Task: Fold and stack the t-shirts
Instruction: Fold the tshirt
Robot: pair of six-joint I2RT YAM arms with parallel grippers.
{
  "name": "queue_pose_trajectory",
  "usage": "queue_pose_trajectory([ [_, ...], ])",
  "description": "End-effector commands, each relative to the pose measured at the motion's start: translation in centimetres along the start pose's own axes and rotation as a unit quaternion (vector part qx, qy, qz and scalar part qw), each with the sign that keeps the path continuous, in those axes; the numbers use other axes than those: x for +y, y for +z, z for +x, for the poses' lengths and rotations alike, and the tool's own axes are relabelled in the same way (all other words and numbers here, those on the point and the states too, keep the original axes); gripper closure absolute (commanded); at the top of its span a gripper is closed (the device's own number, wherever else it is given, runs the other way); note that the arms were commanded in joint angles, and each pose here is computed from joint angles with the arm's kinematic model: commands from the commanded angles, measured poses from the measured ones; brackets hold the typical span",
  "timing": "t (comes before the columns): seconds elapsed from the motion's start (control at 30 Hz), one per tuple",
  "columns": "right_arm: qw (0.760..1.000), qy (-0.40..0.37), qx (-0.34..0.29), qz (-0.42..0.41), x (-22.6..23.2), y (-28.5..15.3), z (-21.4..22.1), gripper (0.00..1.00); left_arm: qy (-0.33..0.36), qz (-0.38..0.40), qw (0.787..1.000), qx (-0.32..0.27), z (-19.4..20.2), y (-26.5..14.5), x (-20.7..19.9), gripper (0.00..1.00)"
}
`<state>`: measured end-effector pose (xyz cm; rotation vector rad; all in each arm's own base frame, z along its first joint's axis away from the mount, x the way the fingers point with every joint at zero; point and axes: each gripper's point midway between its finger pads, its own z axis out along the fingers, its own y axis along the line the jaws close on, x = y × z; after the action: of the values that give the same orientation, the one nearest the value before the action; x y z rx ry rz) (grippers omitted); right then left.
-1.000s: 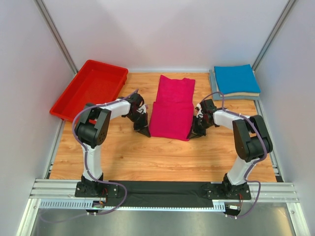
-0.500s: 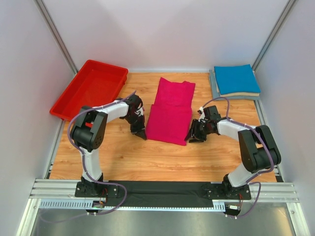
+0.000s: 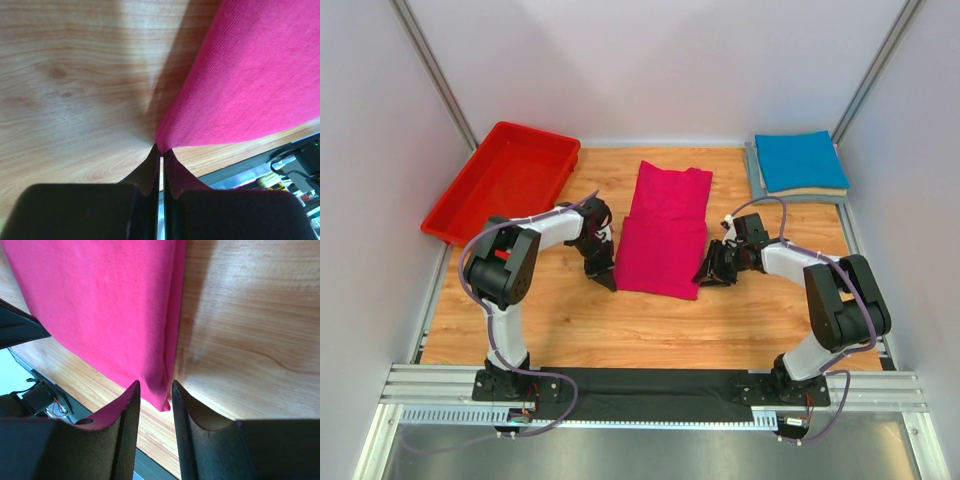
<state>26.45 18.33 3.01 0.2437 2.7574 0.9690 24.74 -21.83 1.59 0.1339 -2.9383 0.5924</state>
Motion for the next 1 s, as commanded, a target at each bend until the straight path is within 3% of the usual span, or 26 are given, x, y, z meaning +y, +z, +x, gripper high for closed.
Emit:
queue_pose_trajectory([
  [0.0, 1.000, -0.007, -0.014, -0.025, 1.5, -0.1, -0.8, 0.67, -0.005, -0.006, 1.000, 0.009, 0.7, 0.0, -0.1, 1.00],
  [0.37, 1.000, 0.003, -0.004, -0.019, 1.4, 0.1, 0.2, 0.65, -0.005, 0.009, 1.000, 0.010, 0.8, 0.0, -0.5, 1.00],
  [0.53, 1.000, 0.007, 0.001, -0.022, 1.7, 0.1, 0.6, 0.73, -0.007, 0.013, 1.000, 0.011, 0.9, 0.0, -0.6, 1.00],
  [0.67, 0.999, 0.014, -0.006, -0.044, 2.4, -0.2, 1.0, 1.00, -0.006, 0.011, 1.000, 0.011, 1.2, -0.1, -0.4, 1.00],
  [0.97, 0.996, 0.018, -0.006, -0.083, 2.6, -0.3, 2.6, 1.00, -0.031, -0.007, 0.999, 0.019, 2.5, -1.3, 0.1, 1.00],
])
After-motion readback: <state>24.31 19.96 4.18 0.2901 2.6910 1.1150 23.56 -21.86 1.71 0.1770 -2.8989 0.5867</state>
